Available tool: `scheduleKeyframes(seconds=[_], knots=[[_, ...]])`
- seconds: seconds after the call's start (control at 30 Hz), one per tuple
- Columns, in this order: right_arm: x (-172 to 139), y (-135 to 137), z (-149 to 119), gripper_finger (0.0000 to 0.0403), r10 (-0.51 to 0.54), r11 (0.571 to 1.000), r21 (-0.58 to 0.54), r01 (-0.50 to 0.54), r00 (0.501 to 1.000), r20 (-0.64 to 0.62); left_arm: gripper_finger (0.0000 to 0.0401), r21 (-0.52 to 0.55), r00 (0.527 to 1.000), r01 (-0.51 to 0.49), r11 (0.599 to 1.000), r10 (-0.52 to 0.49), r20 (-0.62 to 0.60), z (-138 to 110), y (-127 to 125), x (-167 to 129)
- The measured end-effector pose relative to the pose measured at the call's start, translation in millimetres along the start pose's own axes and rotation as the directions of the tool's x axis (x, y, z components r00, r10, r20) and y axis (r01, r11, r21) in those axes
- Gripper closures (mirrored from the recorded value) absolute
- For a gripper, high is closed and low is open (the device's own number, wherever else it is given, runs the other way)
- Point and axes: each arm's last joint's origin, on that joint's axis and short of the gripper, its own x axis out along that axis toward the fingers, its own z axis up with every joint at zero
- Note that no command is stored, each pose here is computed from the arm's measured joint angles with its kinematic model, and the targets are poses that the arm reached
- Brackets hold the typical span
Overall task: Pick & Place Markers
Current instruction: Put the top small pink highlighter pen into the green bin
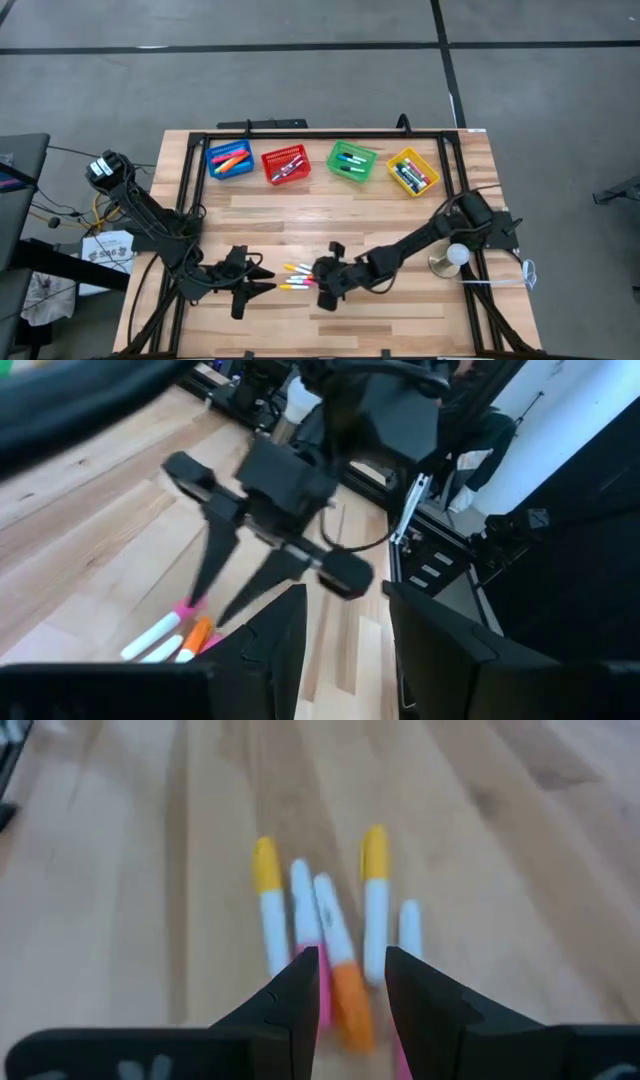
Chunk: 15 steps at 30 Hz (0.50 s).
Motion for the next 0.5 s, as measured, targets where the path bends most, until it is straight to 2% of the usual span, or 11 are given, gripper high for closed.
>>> scheduleKeyframes(seconds=[0.2, 0.5], knots=[[6, -12, 4, 0.0296, -0.058, 0.998, -0.015, 0.058, 0.998, 0.007, 0.0257, -0.010, 1.000, 0.004, 1.000, -0.004, 0.005, 1, -1, 0], [6, -12, 1, 0.0296, -0.053, 0.998, -0.044, 0.052, 0.998, -0.024, 0.0257, -0.007, 1.000, 0.004, 1.000, -0.004, 0.003, 0, 0, 0]])
